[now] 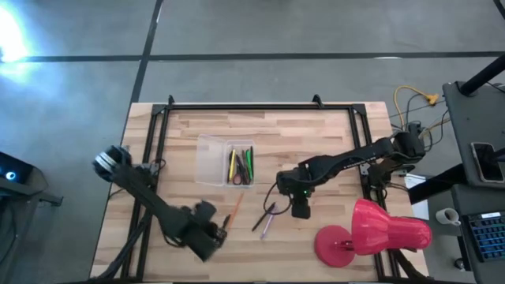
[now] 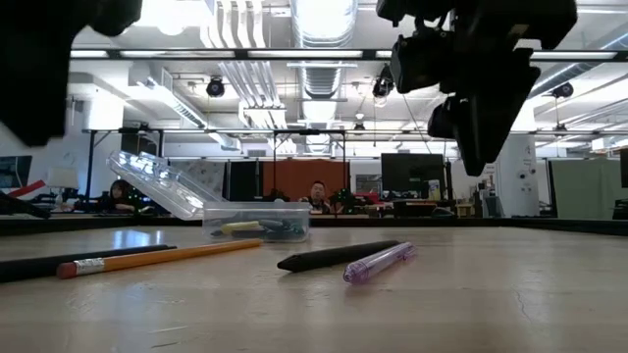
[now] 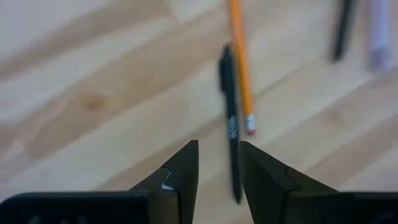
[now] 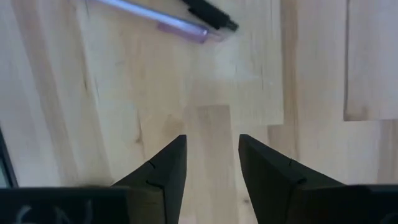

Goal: Pick & place school supplies into a supply box
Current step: Put the black pen into the transparent supply box

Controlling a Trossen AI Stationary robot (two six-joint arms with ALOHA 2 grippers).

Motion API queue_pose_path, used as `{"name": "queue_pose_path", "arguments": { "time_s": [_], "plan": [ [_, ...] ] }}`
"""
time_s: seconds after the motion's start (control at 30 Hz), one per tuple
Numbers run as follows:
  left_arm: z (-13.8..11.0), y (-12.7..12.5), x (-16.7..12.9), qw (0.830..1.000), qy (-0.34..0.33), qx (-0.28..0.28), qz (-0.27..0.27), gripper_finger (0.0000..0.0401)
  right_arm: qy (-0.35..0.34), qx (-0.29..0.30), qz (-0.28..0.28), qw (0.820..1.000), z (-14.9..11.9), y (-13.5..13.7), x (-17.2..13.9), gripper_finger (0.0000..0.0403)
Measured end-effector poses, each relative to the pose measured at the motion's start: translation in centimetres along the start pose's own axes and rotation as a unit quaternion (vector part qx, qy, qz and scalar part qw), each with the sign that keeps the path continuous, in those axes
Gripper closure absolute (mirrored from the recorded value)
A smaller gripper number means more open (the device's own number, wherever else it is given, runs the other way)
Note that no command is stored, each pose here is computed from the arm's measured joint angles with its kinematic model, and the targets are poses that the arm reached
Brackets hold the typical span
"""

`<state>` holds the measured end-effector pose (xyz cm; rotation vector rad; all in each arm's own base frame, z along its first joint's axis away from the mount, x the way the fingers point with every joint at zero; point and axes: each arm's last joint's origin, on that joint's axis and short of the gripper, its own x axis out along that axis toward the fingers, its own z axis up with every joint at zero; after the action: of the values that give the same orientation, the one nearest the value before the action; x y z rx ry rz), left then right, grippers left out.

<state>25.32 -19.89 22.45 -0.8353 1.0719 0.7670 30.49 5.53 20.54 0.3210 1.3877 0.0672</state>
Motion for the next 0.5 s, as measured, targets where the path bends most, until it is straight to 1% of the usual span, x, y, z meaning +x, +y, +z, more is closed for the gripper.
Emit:
{"name": "queue_pose_path", "arguments": {
  "time_s": [0.07, 0.13, 0.27, 0.37, 0.47, 0.5],
  "plan": [
    [-0.8, -1.3, 1.2, 1.000, 0.013, 0.004, 0.023, 0.0304, -0.001, 0.001, 0.000, 1.000, 0.0, -0.1, 0.1, 0.0264],
    [-1.3, -2.4, 2.1, 1.000, 0.016, 0.003, 0.026, 0.0304, -0.004, 0.001, -0.001, 1.000, 0.0, -0.1, 0.2, 0.0262],
    [-1.5, -2.4, 2.9, 0.999, 0.014, -0.021, 0.033, 0.0304, -0.008, 0.005, 0.002, 1.000, 0.0, -0.1, 0.2, 0.0263],
    [-1.8, -2.4, 4.1, 0.999, 0.021, -0.040, 0.003, 0.0304, -0.008, 0.008, 0.002, 1.000, 0.0, 0.0, 0.2, 0.0266],
    [-2.1, -2.5, 5.8, 0.996, 0.033, -0.061, -0.051, 0.0304, -0.008, 0.008, 0.003, 1.000, 0.0, 0.0, 0.3, 0.0266],
    [-2.1, -2.3, 6.5, 0.995, 0.034, -0.066, -0.061, 0.0304, -0.007, 0.008, 0.003, 1.000, 0.0, 0.0, 0.3, 0.0265]
  ]
}}
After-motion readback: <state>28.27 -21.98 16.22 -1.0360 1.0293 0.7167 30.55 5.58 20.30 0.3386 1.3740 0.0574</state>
